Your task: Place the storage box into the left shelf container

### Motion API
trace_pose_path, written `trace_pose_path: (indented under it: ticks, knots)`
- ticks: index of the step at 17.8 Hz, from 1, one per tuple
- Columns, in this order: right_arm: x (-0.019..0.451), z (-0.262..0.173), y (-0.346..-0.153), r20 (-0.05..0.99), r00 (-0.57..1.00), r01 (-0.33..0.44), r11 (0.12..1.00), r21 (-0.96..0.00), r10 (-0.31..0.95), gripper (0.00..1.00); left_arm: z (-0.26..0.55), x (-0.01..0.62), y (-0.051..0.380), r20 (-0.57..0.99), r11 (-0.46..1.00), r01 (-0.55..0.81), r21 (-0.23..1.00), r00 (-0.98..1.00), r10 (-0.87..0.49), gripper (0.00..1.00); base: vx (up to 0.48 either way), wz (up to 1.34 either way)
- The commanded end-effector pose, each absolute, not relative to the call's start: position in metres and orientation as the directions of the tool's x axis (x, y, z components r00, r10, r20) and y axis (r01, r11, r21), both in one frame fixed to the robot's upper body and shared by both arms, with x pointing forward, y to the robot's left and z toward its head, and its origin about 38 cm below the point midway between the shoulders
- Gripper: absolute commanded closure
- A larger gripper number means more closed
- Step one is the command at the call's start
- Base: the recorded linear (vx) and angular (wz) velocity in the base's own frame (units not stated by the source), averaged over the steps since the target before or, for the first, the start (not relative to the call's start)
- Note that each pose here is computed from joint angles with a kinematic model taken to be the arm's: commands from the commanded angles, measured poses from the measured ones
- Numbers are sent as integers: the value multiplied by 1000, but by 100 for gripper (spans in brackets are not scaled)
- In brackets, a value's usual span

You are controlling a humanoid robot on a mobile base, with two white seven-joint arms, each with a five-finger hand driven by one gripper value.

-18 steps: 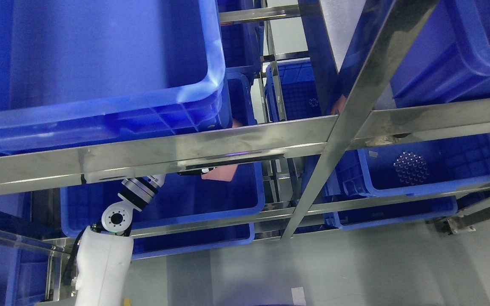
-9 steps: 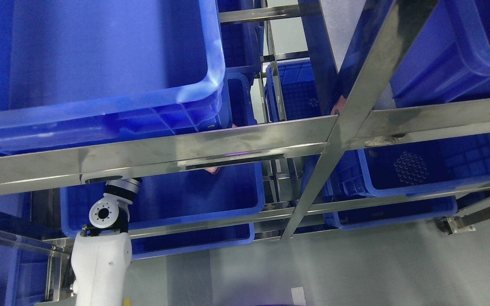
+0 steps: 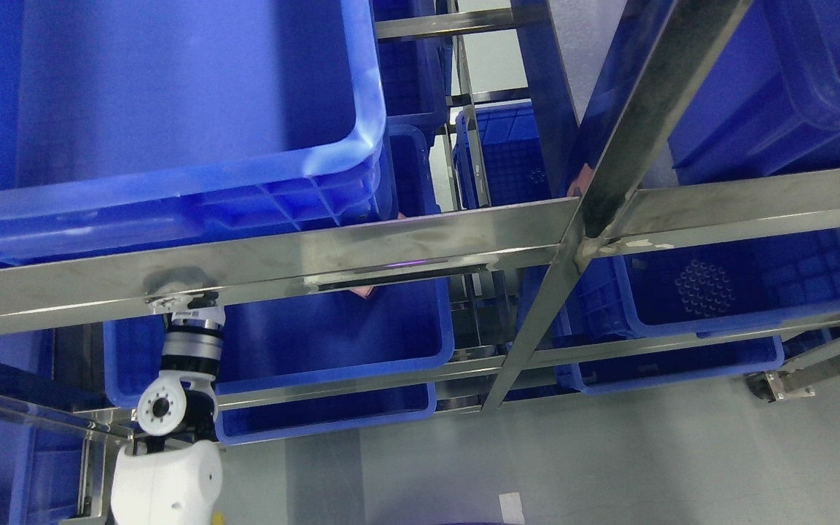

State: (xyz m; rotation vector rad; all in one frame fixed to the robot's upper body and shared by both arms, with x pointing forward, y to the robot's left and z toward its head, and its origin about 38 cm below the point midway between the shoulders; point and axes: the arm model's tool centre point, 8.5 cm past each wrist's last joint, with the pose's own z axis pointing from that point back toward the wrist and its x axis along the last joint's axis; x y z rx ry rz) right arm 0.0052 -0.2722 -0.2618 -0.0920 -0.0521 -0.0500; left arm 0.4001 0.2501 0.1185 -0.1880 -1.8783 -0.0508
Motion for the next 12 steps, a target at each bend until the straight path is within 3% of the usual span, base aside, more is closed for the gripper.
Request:
trace_pose_path:
  ticks: [1,12]
  knots:
    - [14,-261,-284,80,995,74,992,-107,-66,0,139,361,255,909,989,140,-57,-403,110,0,0,0]
    - [14,-261,-284,80,995,74,992,-107,-66,0,119,352,257,941,989,130,-71,-320,110,0,0,0]
